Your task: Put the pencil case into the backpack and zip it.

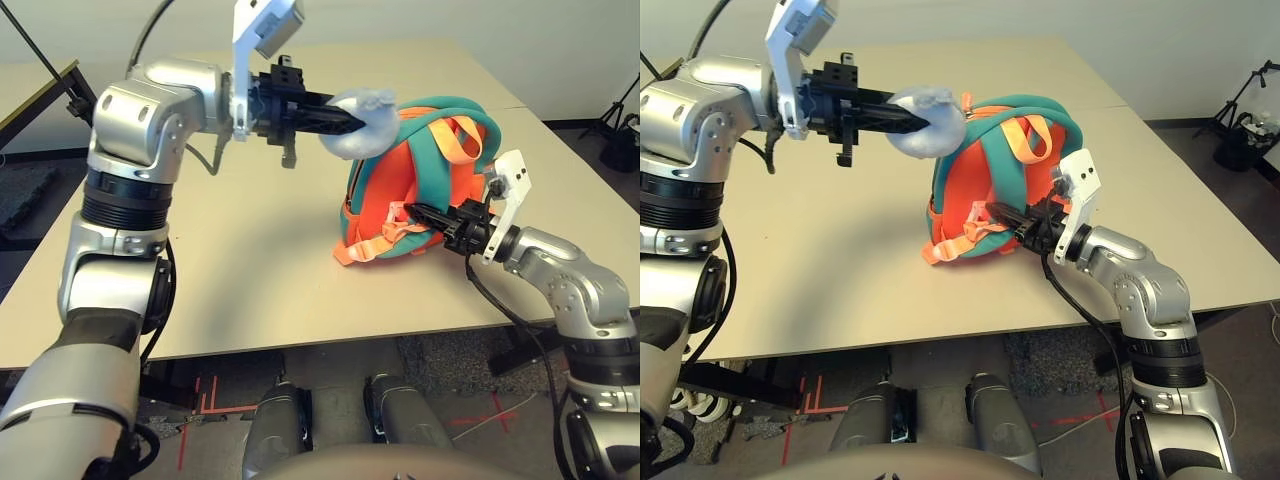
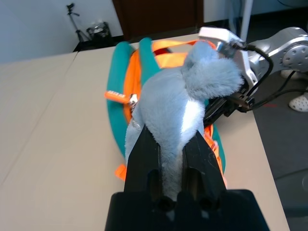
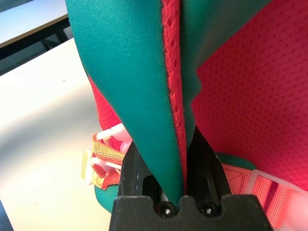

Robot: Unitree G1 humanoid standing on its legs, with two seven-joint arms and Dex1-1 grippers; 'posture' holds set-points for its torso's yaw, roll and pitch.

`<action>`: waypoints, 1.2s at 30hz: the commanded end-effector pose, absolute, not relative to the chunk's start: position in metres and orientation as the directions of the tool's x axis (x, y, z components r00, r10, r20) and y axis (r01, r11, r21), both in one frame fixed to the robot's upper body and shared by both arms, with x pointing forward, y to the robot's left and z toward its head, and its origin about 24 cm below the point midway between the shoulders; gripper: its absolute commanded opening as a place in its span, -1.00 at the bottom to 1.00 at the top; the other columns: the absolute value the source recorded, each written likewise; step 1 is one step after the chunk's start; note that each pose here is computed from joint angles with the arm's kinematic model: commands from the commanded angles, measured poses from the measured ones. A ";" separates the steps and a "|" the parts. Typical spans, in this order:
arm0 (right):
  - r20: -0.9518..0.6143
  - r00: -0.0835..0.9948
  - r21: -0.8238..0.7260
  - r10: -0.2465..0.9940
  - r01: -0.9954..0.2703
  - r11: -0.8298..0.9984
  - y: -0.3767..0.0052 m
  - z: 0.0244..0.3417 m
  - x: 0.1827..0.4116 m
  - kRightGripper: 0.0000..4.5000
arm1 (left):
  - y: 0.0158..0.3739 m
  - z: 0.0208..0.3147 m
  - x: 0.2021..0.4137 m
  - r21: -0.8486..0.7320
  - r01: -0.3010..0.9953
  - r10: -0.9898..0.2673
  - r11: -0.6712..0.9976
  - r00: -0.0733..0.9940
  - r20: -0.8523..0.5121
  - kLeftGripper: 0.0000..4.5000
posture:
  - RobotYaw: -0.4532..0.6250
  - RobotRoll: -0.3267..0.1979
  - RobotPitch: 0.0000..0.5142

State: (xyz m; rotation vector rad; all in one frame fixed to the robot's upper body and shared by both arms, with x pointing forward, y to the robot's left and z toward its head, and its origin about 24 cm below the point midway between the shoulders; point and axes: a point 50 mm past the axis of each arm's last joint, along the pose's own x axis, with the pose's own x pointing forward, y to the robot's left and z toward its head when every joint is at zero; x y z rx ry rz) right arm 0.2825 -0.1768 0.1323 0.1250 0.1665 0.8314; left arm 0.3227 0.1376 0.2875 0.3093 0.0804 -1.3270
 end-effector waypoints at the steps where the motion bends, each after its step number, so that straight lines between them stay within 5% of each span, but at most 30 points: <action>1: -0.099 0.623 0.171 0.776 -0.757 0.630 -0.169 0.134 0.283 -0.81 | 0.154 0.285 0.319 0.155 0.954 -0.930 0.258 0.289 -0.228 -0.91 | -0.34 0.25 -0.98; 10: -0.105 0.634 0.134 0.766 -0.755 0.642 -0.177 0.142 0.281 -0.81 | 0.175 0.238 0.315 0.004 0.929 -0.899 0.370 0.359 -0.251 -0.91 | -0.36 0.25 -0.99; 36: -0.156 0.792 0.074 0.590 -0.587 0.807 -0.215 0.140 0.287 -0.81 | 0.157 0.129 0.308 -0.360 0.840 -0.903 0.406 0.307 -0.302 -0.91 | -0.41 0.25 -0.94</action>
